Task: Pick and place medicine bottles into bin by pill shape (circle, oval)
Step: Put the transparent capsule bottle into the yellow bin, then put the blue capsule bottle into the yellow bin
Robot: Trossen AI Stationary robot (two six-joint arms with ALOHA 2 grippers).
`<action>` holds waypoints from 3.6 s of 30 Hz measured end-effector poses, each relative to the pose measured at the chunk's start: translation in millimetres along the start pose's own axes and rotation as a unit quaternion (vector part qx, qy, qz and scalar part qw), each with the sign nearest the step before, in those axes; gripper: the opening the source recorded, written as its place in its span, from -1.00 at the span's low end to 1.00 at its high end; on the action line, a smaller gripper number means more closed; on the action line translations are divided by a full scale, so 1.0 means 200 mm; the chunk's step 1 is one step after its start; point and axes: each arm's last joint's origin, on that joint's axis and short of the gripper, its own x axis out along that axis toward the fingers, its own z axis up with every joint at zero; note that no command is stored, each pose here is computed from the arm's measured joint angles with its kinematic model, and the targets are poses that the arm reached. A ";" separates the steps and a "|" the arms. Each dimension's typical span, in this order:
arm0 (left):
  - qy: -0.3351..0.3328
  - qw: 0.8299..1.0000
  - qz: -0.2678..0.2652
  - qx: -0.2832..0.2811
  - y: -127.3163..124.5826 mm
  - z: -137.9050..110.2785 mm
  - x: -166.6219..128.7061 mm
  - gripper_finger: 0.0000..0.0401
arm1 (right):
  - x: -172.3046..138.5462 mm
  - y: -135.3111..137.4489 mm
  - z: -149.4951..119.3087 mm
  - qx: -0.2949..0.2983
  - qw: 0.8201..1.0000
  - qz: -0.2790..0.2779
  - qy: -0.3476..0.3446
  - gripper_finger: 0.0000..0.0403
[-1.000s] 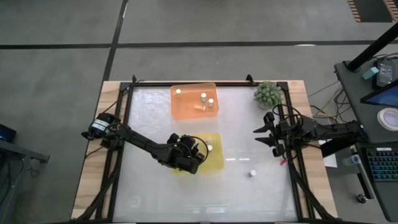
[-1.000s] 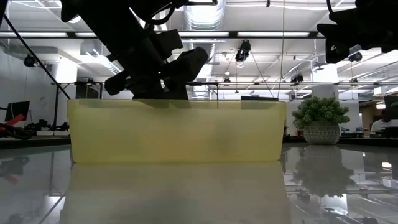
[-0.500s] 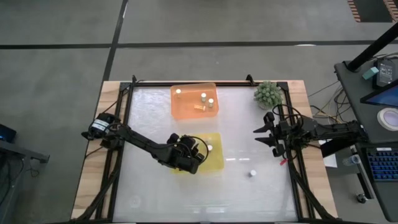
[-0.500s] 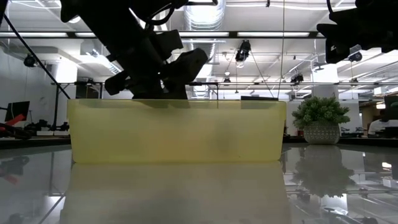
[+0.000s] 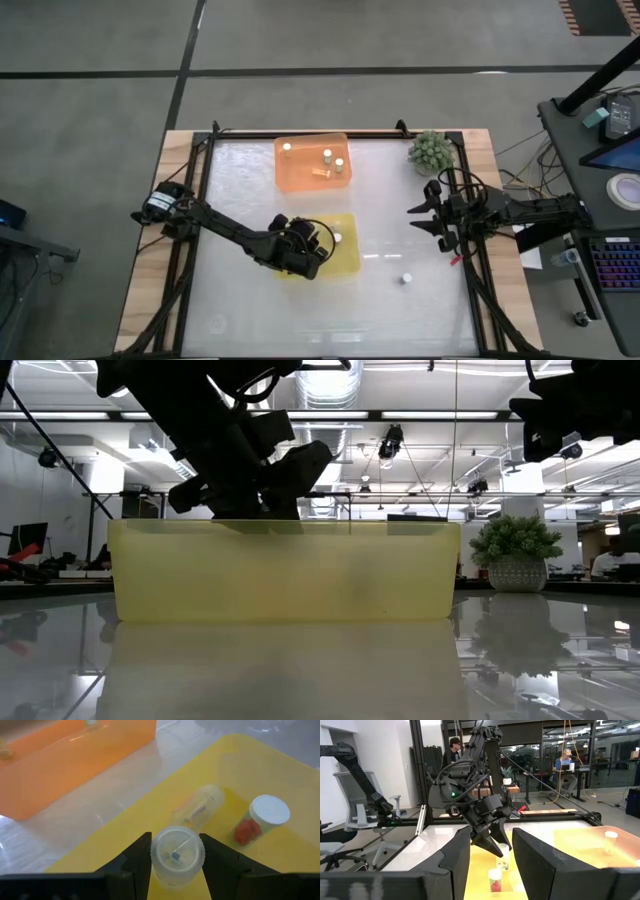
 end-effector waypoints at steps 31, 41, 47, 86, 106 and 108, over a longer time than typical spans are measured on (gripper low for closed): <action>0.000 1.000 -0.005 -0.020 0.00 -0.06 0.05 -0.36 | 0.00 0.00 0.00 0.001 1.000 0.000 0.005 -0.31; 0.002 1.000 -0.005 -0.019 0.00 -0.07 0.06 -0.14 | 0.00 0.00 -0.01 0.001 1.000 -0.001 0.006 -0.31; 0.003 1.000 -0.006 -0.014 0.00 -0.07 0.05 0.04 | 0.00 0.00 -0.01 0.001 1.000 -0.001 0.006 -0.31; -0.212 0.869 -0.275 0.353 0.39 0.30 -0.46 0.06 | 0.05 -0.01 0.03 0.175 0.984 -0.031 0.007 -0.31; -0.348 0.848 -0.144 0.374 0.73 0.35 -0.45 0.06 | 0.35 0.00 0.43 0.294 0.936 -0.093 0.167 -0.31; -0.348 0.849 -0.141 0.373 0.74 0.35 -0.45 0.06 | 0.38 -0.01 0.43 0.324 0.916 -0.116 0.208 -0.31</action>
